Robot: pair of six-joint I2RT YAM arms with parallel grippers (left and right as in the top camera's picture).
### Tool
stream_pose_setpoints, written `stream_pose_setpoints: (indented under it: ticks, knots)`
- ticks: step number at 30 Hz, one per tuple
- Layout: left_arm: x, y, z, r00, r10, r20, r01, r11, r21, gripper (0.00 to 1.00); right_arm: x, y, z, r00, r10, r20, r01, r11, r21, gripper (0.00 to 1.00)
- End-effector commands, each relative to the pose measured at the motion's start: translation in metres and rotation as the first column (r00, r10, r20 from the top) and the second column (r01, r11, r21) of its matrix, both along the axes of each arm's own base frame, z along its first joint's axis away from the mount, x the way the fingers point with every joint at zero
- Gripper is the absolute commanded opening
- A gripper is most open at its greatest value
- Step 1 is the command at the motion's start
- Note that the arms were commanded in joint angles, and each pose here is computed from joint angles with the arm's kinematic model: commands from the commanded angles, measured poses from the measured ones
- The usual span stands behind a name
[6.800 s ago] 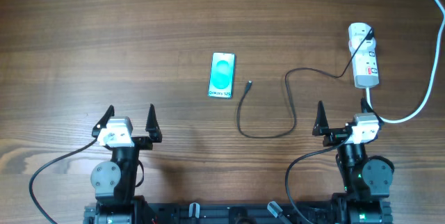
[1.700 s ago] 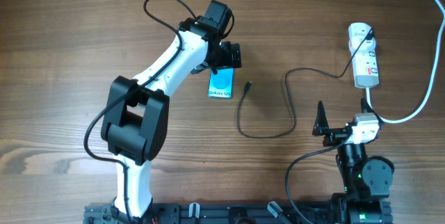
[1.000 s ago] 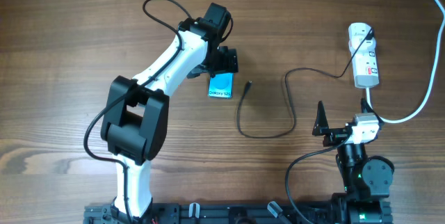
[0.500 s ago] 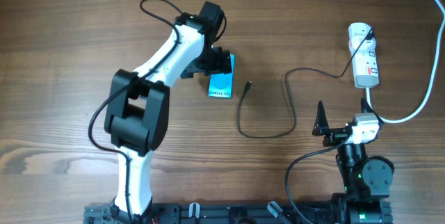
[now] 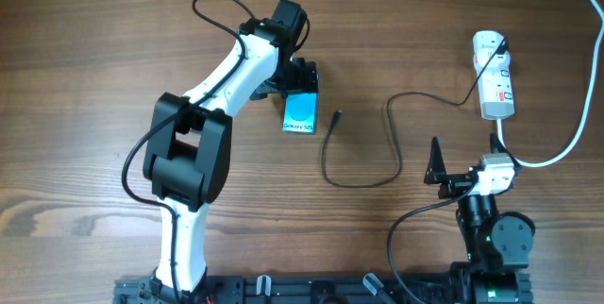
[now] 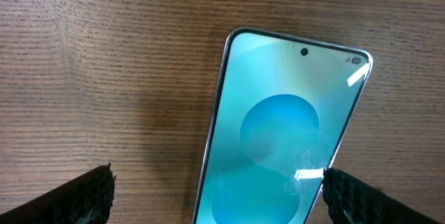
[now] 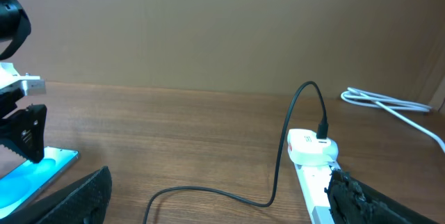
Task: Plug charger to phone and switch on socket
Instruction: 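Lower the open left gripper down around the phone's top edge, then close the left gripper on the phone's top edge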
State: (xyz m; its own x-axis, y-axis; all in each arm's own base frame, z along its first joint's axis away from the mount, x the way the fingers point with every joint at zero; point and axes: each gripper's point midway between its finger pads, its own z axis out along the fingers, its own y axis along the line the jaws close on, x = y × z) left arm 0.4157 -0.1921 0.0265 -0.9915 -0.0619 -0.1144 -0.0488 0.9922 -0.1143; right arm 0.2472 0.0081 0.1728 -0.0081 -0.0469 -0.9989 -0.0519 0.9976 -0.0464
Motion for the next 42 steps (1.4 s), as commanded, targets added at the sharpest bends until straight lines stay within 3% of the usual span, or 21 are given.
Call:
stream_pose_setpoints:
  ticks: [1,32,42]
  knots:
    - [0.000,-0.005,0.002,1.000,-0.016,0.003,0.016,1.000,-0.008,1.00,0.000,-0.001,0.002,1.000,-0.008,0.009,0.008,1.000,-0.006,0.99]
    - [-0.001,-0.015,0.001,0.999,-0.037,0.012,0.038,0.999,-0.013,1.00,0.000,-0.001,0.002,1.000,-0.008,0.009,0.008,1.000,-0.005,1.00]
    - [-0.009,-0.023,-0.027,0.998,-0.063,-0.020,0.064,0.997,0.035,1.00,0.000,-0.001,0.002,1.000,-0.008,0.009,0.008,1.000,-0.005,1.00]
